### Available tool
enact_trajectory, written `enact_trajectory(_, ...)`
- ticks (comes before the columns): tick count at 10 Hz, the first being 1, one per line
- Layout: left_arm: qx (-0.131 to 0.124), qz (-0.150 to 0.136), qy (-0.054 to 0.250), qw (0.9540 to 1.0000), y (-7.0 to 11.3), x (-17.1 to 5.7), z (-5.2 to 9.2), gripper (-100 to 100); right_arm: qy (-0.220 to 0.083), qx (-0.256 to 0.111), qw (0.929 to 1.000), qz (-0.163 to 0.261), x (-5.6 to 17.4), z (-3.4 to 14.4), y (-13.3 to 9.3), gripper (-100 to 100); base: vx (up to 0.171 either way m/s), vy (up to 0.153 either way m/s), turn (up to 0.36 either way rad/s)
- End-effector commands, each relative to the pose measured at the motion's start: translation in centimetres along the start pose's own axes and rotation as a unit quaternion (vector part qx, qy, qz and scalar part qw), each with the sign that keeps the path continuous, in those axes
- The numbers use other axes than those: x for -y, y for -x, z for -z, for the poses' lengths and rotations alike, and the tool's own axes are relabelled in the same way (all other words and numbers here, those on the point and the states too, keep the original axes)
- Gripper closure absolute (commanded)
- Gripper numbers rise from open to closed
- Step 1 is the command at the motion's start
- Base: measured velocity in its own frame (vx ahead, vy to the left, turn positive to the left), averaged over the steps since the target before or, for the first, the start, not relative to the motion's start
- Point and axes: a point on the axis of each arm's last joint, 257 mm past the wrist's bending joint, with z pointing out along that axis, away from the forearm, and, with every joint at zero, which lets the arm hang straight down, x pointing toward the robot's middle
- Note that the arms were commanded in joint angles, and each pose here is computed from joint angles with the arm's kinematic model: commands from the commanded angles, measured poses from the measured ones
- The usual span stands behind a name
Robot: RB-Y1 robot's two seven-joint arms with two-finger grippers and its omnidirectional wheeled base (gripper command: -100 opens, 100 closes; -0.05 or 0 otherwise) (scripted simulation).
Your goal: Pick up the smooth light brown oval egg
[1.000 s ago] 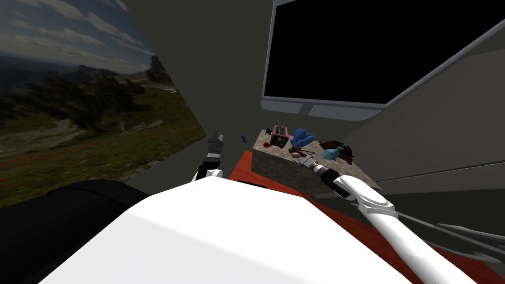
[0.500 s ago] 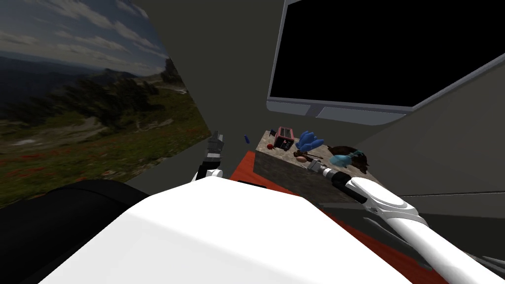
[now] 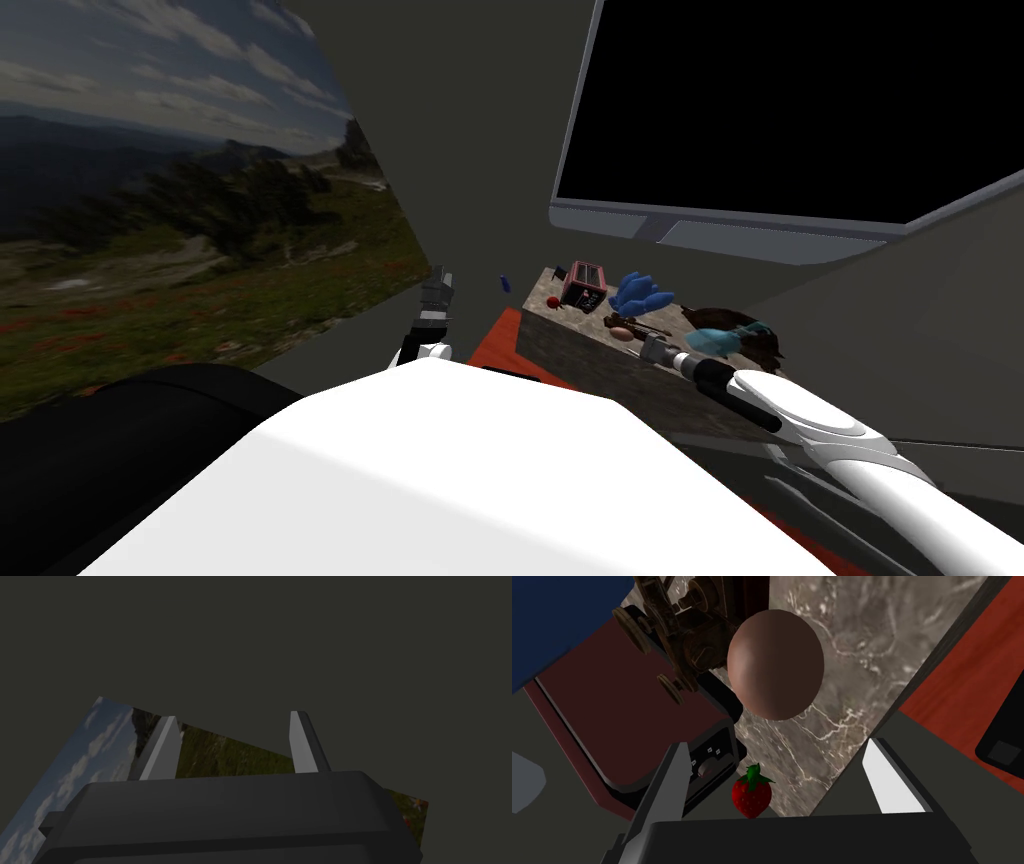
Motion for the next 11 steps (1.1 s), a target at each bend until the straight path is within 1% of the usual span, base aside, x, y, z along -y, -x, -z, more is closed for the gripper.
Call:
enact_trajectory(1, 0.000, 0.000, 0.000, 1.0000, 0.0, 0.0, 0.0, 0, 0.020, -0.017, 0.9994, 0.021, -1.2, 0.8, -1.5, -100, 0.089, -0.021, 0.111)
enact_trajectory(2, 0.000, 0.000, 0.000, 1.0000, 0.0, 0.0, 0.0, 0, 0.039, -0.030, 0.9983, 0.030, -2.9, 1.2, -2.8, -100, 0.141, -0.038, 0.136)
enact_trajectory(3, 0.000, 0.000, 0.000, 1.0000, 0.0, 0.0, 0.0, 0, 0.028, -0.022, 0.9991, 0.023, -2.0, 0.9, -2.2, -100, 0.070, -0.025, 0.032)
enact_trajectory(4, 0.000, 0.000, 0.000, 1.0000, 0.0, 0.0, 0.0, 0, 0.030, -0.023, 0.9990, 0.025, -2.1, 0.9, -2.4, 0, 0.011, -0.004, -0.002)
enact_trajectory(5, 0.000, 0.000, 0.000, 1.0000, 0.0, 0.0, 0.0, 0, 0.026, -0.034, 0.9990, 0.016, -2.5, 0.7, -3.2, -100, -0.011, -0.008, 0.216)
enact_trajectory(6, 0.000, 0.000, 0.000, 1.0000, 0.0, 0.0, 0.0, 0, 0.022, -0.042, 0.9988, 0.009, -2.9, 0.5, -3.8, -100, -0.042, -0.016, 0.296)
enact_trajectory(7, 0.000, 0.000, 0.000, 1.0000, 0.0, 0.0, 0.0, 0, 0.025, -0.036, 0.9990, 0.013, -2.7, 0.5, -3.4, -100, -0.021, -0.010, 0.057)
enact_trajectory(8, 0.000, 0.000, 0.000, 1.0000, 0.0, 0.0, 0.0, 0, 0.024, -0.037, 0.9989, 0.013, -2.7, 0.4, -3.5, 100, -0.005, 0.000, -0.017)
enact_trajectory(11, 0.000, 0.000, 0.000, 1.0000, 0.0, 0.0, 0.0, 0, 0.024, -0.037, 0.9989, 0.012, -2.8, 0.4, -3.5, 100, 0.000, 0.000, 0.000)
